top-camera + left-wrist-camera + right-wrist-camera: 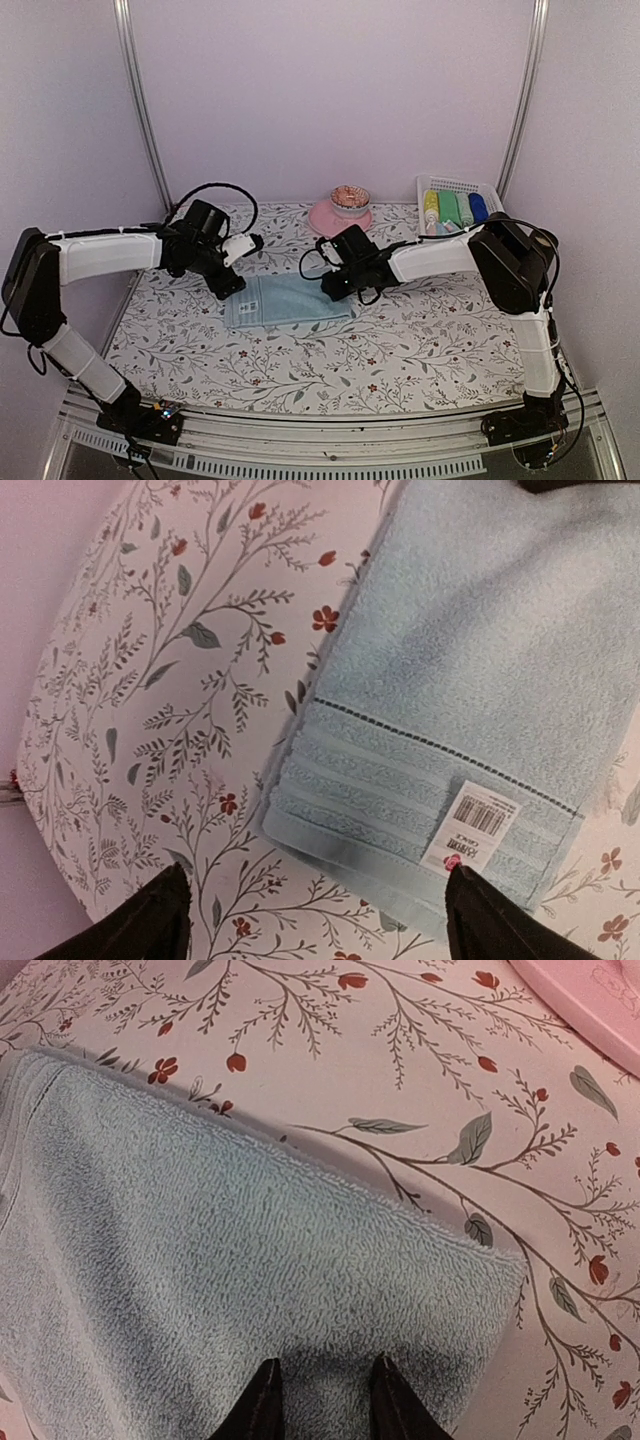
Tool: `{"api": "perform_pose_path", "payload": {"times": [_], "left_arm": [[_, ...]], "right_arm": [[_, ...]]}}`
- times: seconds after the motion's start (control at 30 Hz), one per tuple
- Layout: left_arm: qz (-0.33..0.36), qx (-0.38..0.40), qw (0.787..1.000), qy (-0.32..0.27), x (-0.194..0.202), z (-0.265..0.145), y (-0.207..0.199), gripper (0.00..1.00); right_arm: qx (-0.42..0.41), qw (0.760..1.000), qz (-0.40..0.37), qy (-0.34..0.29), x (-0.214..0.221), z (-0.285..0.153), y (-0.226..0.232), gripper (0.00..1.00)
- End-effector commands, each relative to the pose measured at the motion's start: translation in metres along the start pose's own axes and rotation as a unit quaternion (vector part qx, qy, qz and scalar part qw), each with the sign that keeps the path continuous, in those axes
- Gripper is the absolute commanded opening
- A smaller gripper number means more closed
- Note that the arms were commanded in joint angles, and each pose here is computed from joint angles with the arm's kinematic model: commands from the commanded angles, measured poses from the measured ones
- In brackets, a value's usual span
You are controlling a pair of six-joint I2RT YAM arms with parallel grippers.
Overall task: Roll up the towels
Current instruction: Smooth out the towel at the center of the board, then rotate the towel at the center of the board.
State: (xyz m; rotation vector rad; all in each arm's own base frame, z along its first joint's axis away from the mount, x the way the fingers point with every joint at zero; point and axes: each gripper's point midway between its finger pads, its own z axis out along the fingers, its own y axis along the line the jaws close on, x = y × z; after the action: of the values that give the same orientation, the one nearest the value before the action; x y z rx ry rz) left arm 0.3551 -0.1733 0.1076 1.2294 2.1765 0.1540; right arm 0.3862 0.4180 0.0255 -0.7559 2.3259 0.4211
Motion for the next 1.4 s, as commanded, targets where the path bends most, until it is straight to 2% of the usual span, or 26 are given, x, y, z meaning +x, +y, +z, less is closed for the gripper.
{"api": "perform_pose_path", "payload": {"times": [0.0,0.23,0.43,0.8,0.97,1.13,1.37], "left_arm": [[0.004,0.033,0.998,0.050,0.025,0.035,-0.031,0.88],[0.017,0.020,0.994,0.107,0.056,0.052,-0.042,0.88],[0.041,0.007,0.987,0.152,0.083,0.043,-0.040,0.83],[0.043,0.029,0.977,0.209,0.124,0.043,-0.036,0.84],[0.037,0.019,0.978,0.203,0.120,0.046,-0.025,0.86],[0.034,0.004,0.980,0.195,0.114,0.047,-0.010,0.92],[0.028,-0.004,0.983,0.184,0.115,0.045,0.007,0.97]], "right_arm": [[0.003,1.000,-0.001,0.003,-0.002,0.003,0.002,0.31],[0.024,1.000,-0.004,0.015,0.006,0.009,-0.006,0.31],[0.046,0.999,-0.011,0.024,0.012,0.010,-0.014,0.31],[0.046,0.998,-0.018,0.034,0.016,0.010,-0.015,0.31],[-0.012,0.999,-0.033,0.025,0.007,-0.011,0.009,0.38],[-0.028,0.997,-0.073,0.021,0.007,-0.036,0.023,0.44],[-0.025,0.990,-0.131,0.043,0.034,-0.040,0.033,0.45]]}}
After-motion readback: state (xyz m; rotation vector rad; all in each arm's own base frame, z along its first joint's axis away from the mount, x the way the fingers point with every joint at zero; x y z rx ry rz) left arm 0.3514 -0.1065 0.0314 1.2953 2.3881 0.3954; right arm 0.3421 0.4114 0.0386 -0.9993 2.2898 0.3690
